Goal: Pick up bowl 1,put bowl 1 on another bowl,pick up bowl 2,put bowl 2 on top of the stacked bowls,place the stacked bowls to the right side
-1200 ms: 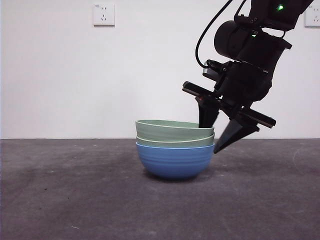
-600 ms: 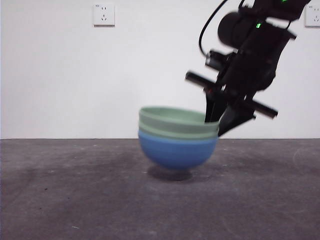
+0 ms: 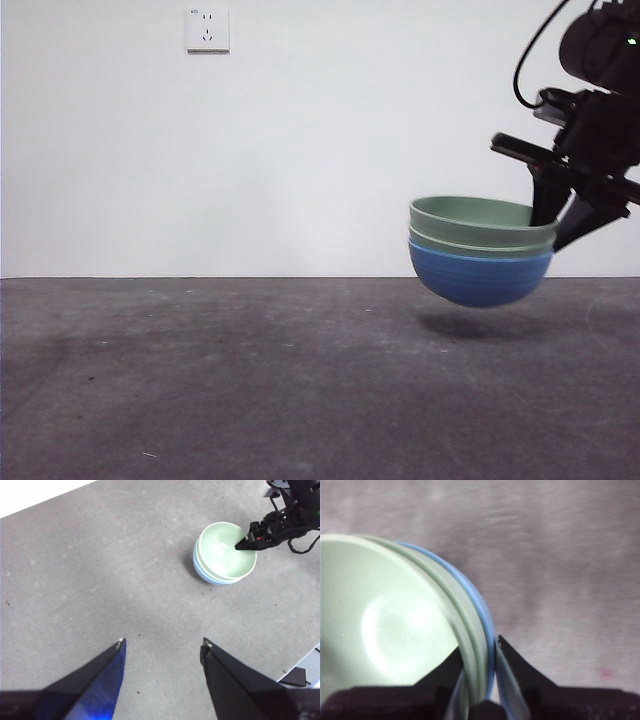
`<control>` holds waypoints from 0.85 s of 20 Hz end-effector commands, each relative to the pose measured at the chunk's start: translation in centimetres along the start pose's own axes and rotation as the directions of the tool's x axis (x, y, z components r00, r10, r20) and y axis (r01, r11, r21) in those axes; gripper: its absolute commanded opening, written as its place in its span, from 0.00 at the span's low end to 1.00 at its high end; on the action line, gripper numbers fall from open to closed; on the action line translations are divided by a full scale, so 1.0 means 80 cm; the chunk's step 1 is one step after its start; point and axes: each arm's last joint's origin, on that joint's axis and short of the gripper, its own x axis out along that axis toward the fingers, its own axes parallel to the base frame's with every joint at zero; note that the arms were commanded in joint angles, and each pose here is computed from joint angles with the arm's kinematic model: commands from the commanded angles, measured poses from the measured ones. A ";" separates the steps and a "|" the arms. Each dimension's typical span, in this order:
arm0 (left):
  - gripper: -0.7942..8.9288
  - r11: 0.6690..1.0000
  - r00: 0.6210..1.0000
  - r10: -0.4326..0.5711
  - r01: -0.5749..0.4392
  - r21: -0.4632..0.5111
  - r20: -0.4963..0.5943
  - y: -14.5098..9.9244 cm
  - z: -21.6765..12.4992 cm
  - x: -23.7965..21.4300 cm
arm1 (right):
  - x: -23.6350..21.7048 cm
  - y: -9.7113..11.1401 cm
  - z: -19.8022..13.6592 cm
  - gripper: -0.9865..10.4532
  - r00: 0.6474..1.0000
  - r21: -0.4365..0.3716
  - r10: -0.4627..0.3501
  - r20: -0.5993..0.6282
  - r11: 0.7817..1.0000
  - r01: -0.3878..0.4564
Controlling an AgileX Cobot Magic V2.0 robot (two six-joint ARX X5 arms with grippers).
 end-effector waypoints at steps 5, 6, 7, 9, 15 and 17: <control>0.34 1.000 0.999 -0.001 0.002 0.015 -0.052 0.000 -0.006 0.001 | 0.037 -0.015 -0.008 0.08 0.996 -0.011 -0.041 -0.079 0.999 0.040; 0.34 1.000 0.999 -0.001 0.002 0.015 -0.052 0.000 -0.006 0.001 | 0.040 -0.018 -0.009 0.08 0.995 -0.006 -0.043 -0.088 0.999 0.042; 0.34 1.000 0.999 -0.001 0.002 0.015 -0.052 0.000 -0.006 0.001 | 0.041 -0.019 -0.010 0.08 0.994 -0.003 -0.046 -0.098 0.999 0.046; 0.34 1.000 0.999 -0.001 0.002 0.015 -0.052 0.000 -0.006 0.001 | 0.042 -0.020 -0.011 0.13 0.993 -0.004 -0.046 -0.106 0.999 0.046; 0.34 1.000 0.999 -0.001 0.002 0.015 -0.052 0.000 -0.006 0.001 | 0.042 -0.019 -0.012 0.32 0.993 -0.002 -0.038 -0.112 0.999 0.038; 0.34 1.000 0.999 -0.001 0.002 0.015 -0.052 0.000 -0.006 0.001 | 0.042 -0.019 -0.011 0.34 0.993 -0.002 -0.037 -0.111 0.999 0.037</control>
